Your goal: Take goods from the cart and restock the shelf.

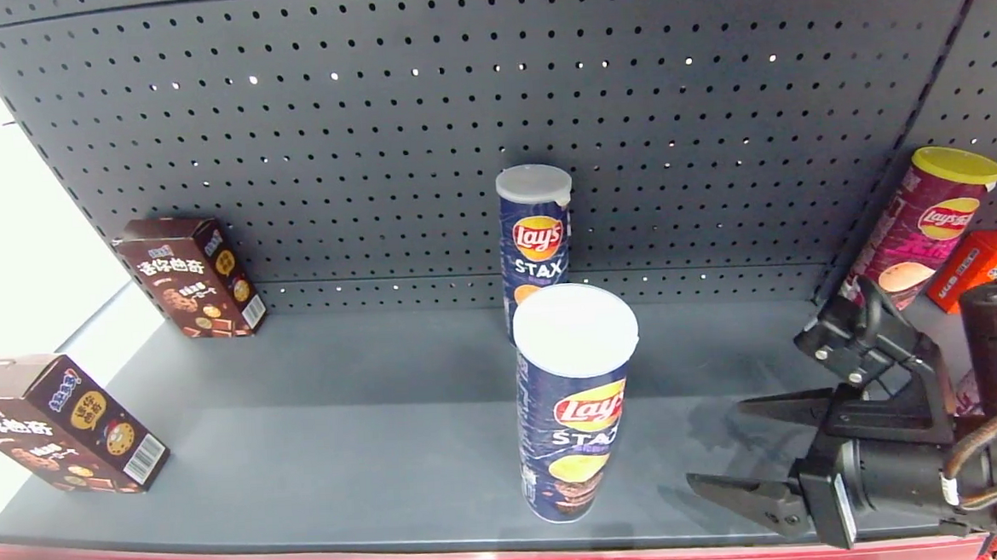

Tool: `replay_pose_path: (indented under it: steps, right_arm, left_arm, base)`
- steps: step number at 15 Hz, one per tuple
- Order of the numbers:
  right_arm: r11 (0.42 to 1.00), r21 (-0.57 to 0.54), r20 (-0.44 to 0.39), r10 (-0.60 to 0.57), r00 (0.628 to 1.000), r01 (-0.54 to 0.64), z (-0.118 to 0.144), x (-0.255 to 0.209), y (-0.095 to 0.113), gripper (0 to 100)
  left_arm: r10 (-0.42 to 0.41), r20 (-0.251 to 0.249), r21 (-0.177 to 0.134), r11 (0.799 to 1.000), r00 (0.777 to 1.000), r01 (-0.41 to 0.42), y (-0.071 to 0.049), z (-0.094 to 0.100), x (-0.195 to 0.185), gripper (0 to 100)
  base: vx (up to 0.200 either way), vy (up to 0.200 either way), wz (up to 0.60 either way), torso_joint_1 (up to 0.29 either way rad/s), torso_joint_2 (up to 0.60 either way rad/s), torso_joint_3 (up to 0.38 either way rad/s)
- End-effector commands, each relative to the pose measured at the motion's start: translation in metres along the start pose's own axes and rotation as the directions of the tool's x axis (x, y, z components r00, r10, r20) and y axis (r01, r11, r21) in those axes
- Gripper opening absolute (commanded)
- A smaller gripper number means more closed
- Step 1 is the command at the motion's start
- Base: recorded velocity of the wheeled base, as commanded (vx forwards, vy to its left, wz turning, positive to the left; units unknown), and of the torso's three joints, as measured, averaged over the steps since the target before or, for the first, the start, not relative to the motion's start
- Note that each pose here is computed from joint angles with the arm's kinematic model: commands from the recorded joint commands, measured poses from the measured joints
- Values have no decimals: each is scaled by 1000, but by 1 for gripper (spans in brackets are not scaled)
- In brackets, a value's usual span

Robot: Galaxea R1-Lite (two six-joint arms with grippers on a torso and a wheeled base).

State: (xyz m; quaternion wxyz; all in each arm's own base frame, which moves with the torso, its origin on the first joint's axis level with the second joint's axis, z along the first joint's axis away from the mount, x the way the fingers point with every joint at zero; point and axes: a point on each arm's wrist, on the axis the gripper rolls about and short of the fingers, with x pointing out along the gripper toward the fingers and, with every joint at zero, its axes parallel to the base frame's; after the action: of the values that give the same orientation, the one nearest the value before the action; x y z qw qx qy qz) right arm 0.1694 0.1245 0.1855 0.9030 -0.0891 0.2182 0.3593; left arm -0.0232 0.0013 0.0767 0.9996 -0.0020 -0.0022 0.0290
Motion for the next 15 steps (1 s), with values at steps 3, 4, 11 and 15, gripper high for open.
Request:
replay_pose_path:
  steps: [3, 4, 11, 15]
  right_arm:
    - [1000, -4, -20, 9, 1000, -9, 15, 35, -3, 100]
    - [1000, -4, -20, 9, 1000, -9, 18, 41, -4, 100]
    - [1000, -13, -14, 21, 1000, -21, 32, 67, -4, 100]
    - [999, -22, -22, 40, 999, -41, 31, 70, 2, 100]
  left_arm:
    - [0, -1, -1, 1000, 1000, 0, 0, 0, 0, 100]
    - [0, -1, -2, 1000, 1000, 0, 0, 0, 0, 100]
    - [2, -3, -4, 1000, 1000, -2, 0, 0, 0, 100]
    - [2, -3, -4, 1000, 1000, -2, 0, 0, 0, 100]
  base:
    - [0, 0, 0, 0, 0, 0]
    - [0, 0, 0, 0, 0, 0]
    - [0, 0, 0, 0, 0, 0]
    - [0, 0, 0, 0, 0, 0]
